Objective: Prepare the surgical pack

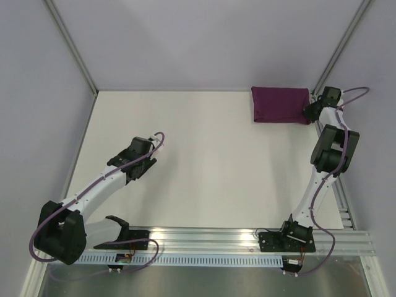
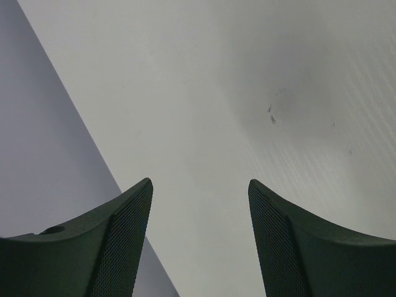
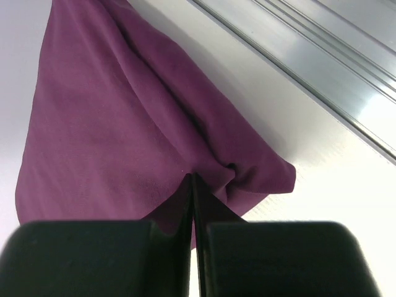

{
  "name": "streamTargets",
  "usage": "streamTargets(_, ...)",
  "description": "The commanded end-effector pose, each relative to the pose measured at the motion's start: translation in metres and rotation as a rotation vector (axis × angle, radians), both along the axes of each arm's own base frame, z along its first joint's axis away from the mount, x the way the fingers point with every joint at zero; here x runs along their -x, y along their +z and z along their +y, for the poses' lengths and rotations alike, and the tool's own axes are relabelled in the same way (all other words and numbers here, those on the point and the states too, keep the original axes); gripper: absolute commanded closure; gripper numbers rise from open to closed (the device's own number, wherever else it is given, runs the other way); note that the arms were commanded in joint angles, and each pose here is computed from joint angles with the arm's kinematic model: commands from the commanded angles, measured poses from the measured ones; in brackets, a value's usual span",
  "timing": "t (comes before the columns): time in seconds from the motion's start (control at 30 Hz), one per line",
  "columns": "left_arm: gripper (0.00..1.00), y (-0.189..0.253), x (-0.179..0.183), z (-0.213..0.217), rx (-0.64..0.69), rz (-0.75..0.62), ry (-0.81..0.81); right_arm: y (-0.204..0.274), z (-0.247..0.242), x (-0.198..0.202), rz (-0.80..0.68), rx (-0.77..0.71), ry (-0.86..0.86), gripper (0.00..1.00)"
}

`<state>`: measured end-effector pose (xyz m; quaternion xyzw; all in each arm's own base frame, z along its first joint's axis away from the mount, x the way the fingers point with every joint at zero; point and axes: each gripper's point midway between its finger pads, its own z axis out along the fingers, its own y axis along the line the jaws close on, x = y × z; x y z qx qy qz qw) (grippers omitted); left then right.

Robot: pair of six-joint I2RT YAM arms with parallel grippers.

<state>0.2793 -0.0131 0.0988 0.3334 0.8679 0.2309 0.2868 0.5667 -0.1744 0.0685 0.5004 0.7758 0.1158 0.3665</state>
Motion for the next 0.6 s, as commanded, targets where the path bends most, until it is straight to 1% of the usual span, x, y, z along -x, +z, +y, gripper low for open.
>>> streamTargets(0.0,0.28,0.001,-0.001,0.0,0.002,-0.005,-0.005,-0.011,-0.002,0.018,0.07,0.017,-0.009,0.99)
streamTargets(0.1,0.28,0.002,-0.001,0.0,0.006,-0.006,-0.006,0.005,-0.01,0.018,0.053,0.064,-0.017,1.0)
streamTargets(0.2,0.28,0.004,-0.001,0.0,0.008,-0.014,-0.007,0.034,-0.012,0.016,0.022,0.095,-0.011,0.99)
streamTargets(0.23,0.27,0.004,-0.001,0.0,0.01,-0.014,-0.008,0.056,-0.013,0.014,-0.011,0.121,0.0,1.0)
streamTargets(0.33,0.27,0.005,-0.001,0.0,0.009,-0.019,-0.006,0.086,-0.02,0.026,-0.021,0.192,-0.025,0.99)
streamTargets(0.37,0.27,0.007,-0.001,0.0,0.011,-0.025,-0.002,0.113,-0.02,0.033,-0.052,0.231,-0.017,0.98)
streamTargets(0.4,0.27,0.008,-0.001,0.001,0.011,-0.027,0.0,0.125,-0.02,0.04,-0.063,0.257,-0.015,0.96)
streamTargets(0.43,0.27,0.009,-0.001,0.002,0.008,-0.031,0.001,0.115,-0.015,0.055,-0.028,0.258,-0.006,0.93)
streamTargets(0.47,0.27,0.012,-0.001,0.002,0.011,-0.043,0.004,0.145,-0.011,0.07,-0.069,0.299,0.001,0.85)
streamTargets(0.53,0.27,0.018,-0.002,0.003,0.012,-0.059,0.008,0.145,0.0,0.09,-0.079,0.302,0.027,0.78)
streamTargets(0.57,0.27,0.021,-0.002,0.003,0.015,-0.071,0.011,0.126,0.013,0.108,-0.047,0.282,0.067,0.69)
